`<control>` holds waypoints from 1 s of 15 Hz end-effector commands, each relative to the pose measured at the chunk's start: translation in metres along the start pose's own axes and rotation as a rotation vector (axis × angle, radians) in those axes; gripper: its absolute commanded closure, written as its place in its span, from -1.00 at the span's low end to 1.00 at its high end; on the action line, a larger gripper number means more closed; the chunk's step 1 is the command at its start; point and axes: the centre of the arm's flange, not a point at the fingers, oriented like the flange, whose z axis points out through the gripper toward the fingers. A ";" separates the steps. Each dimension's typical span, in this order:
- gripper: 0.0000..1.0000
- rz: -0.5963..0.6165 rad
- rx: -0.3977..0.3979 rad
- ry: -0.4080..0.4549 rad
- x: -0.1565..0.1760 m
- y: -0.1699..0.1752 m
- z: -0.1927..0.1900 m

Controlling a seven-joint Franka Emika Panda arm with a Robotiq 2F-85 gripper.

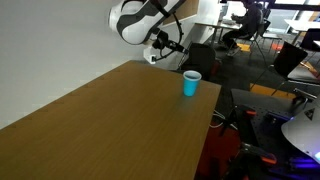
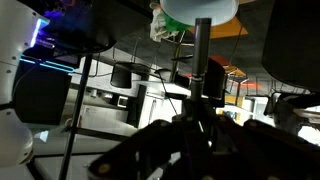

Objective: Put the pen in the cup

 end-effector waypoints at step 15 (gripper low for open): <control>0.94 0.136 -0.023 -0.071 0.010 0.028 0.098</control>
